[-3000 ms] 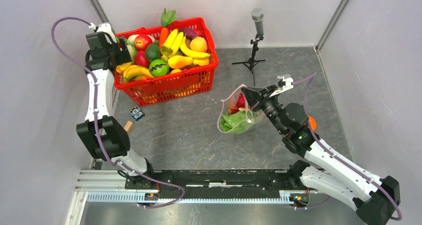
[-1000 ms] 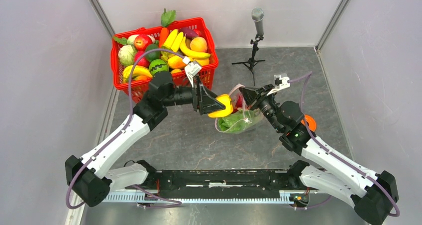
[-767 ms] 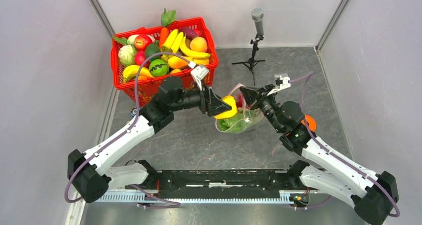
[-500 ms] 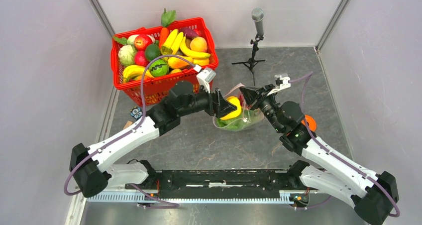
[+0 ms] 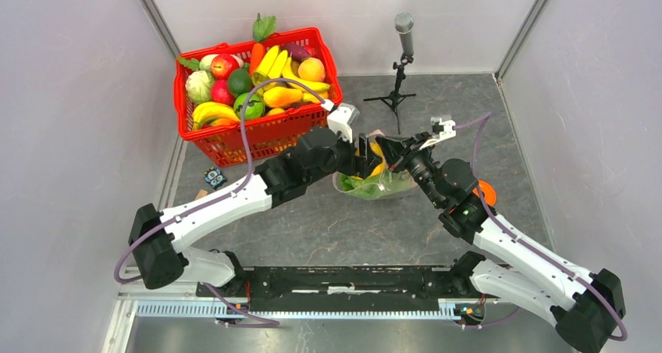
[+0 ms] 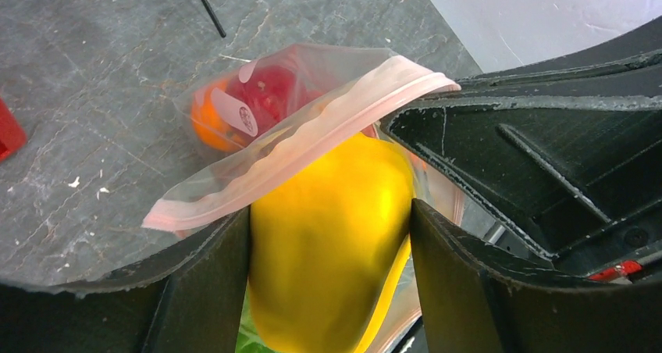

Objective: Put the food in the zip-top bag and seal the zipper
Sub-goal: Place the fake vegetable in the zipper food storage bag.

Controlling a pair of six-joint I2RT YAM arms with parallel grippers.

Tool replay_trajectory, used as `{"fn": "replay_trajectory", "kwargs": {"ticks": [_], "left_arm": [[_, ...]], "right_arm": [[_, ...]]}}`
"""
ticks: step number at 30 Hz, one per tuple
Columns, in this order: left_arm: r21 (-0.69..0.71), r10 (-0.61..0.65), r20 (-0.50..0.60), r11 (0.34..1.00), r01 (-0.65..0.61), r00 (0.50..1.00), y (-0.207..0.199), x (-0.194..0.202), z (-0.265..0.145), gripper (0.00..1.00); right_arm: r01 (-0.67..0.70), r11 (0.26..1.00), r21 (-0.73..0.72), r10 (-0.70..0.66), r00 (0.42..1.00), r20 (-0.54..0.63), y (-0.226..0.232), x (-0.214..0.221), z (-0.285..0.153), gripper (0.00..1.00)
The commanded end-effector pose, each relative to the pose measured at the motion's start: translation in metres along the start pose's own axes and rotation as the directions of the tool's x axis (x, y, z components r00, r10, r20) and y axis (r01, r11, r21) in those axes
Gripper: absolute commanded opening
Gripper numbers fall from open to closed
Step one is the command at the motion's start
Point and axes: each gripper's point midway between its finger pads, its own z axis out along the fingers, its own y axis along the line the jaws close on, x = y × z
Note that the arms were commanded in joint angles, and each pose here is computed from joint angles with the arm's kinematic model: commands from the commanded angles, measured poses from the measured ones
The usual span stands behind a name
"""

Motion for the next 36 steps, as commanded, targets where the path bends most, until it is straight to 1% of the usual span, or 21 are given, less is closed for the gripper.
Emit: {"fn": "replay_trajectory", "kwargs": {"ticks": [1, 2, 4, 6, 9, 11, 12, 13, 15, 18, 21, 22, 26, 29, 32, 36], "left_arm": [[0.133, 0.056, 0.082, 0.989, -0.067, 0.995, -0.031, -0.026, 0.01, 0.6], [0.141, 0.06, 0.069, 0.988, -0.069, 0.996, -0.032, -0.022, 0.012, 0.61], [0.137, 0.068, 0.084, 0.987, -0.079, 0.994, -0.031, -0.021, 0.018, 0.64], [0.137, 0.098, 0.087, 0.984, -0.11, 0.991, -0.029, -0.019, 0.02, 0.69], [0.138, 0.139, 0.106, 0.979, -0.153, 0.985, -0.028, -0.024, 0.014, 0.83], [0.15, 0.16, 0.135, 0.972, -0.18, 0.978, -0.032, -0.033, 0.004, 0.95], [0.158, 0.166, 0.157, 0.969, -0.191, 0.974, -0.035, -0.04, -0.004, 0.99], [0.164, 0.176, 0.174, 0.965, -0.205, 0.969, -0.037, -0.045, -0.01, 1.0], [0.179, 0.197, 0.205, 0.955, -0.235, 0.959, -0.042, -0.056, -0.023, 1.0], [0.198, 0.228, 0.198, 0.943, -0.267, 0.953, -0.044, -0.058, -0.039, 1.0], [0.177, 0.24, 0.213, 0.944, -0.279, 0.947, -0.038, -0.06, -0.054, 1.0], [0.135, 0.252, 0.214, 0.949, -0.284, 0.944, -0.03, -0.062, -0.057, 1.0], [0.02, 0.349, 0.119, 0.935, -0.353, 0.93, -0.001, -0.048, -0.055, 0.99], [0.009, 0.408, 0.022, 0.913, -0.408, 0.913, 0.012, -0.032, -0.048, 0.98], [0.056, 0.439, -0.05, 0.898, -0.437, 0.897, 0.015, -0.017, -0.041, 0.96], [0.091, 0.424, -0.042, 0.903, -0.42, 0.904, 0.015, -0.016, -0.024, 0.92]], "right_arm": [[-0.026, 0.998, -0.06, 0.032, 0.995, 0.1, 0.019, -0.035, 0.0, 0.03], [-0.025, 0.998, -0.058, 0.031, 0.995, 0.1, 0.019, -0.035, -0.001, 0.03], [-0.026, 0.998, -0.055, 0.032, 0.994, 0.105, 0.018, -0.037, -0.002, 0.03], [-0.027, 0.998, -0.051, 0.033, 0.993, 0.111, 0.017, -0.038, -0.003, 0.03], [-0.029, 0.999, -0.046, 0.034, 0.993, 0.116, 0.016, -0.039, -0.005, 0.03], [-0.027, 0.999, -0.035, 0.03, 0.993, 0.115, 0.013, -0.038, -0.005, 0.04], [-0.025, 0.999, -0.026, 0.028, 0.993, 0.115, 0.012, -0.037, -0.006, 0.04], [-0.025, 1.0, -0.014, 0.026, 0.993, 0.116, 0.009, -0.037, -0.006, 0.04], [-0.025, 1.0, 0.01, 0.024, 0.993, 0.115, 0.004, -0.035, -0.006, 0.05], [-0.024, 0.999, 0.029, 0.02, 0.994, 0.11, 0.0, -0.033, -0.006, 0.05], [-0.015, 0.999, 0.036, 0.011, 0.994, 0.105, -0.001, -0.033, -0.006, 0.05], [-0.008, 0.999, 0.032, 0.005, 0.994, 0.107, 0.0, -0.034, -0.006, 0.05], [0.005, 1.0, 0.017, -0.007, 0.993, 0.122, 0.003, -0.04, -0.009, 0.05], [0.003, 1.0, 0.016, -0.005, 0.992, 0.125, 0.004, -0.042, -0.011, 0.05], [0.0, 1.0, 0.014, -0.002, 0.992, 0.123, 0.004, -0.042, -0.012, 0.05], [-0.001, 1.0, 0.006, 0.0, 0.993, 0.122, 0.005, -0.042, -0.014, 0.05]]}}
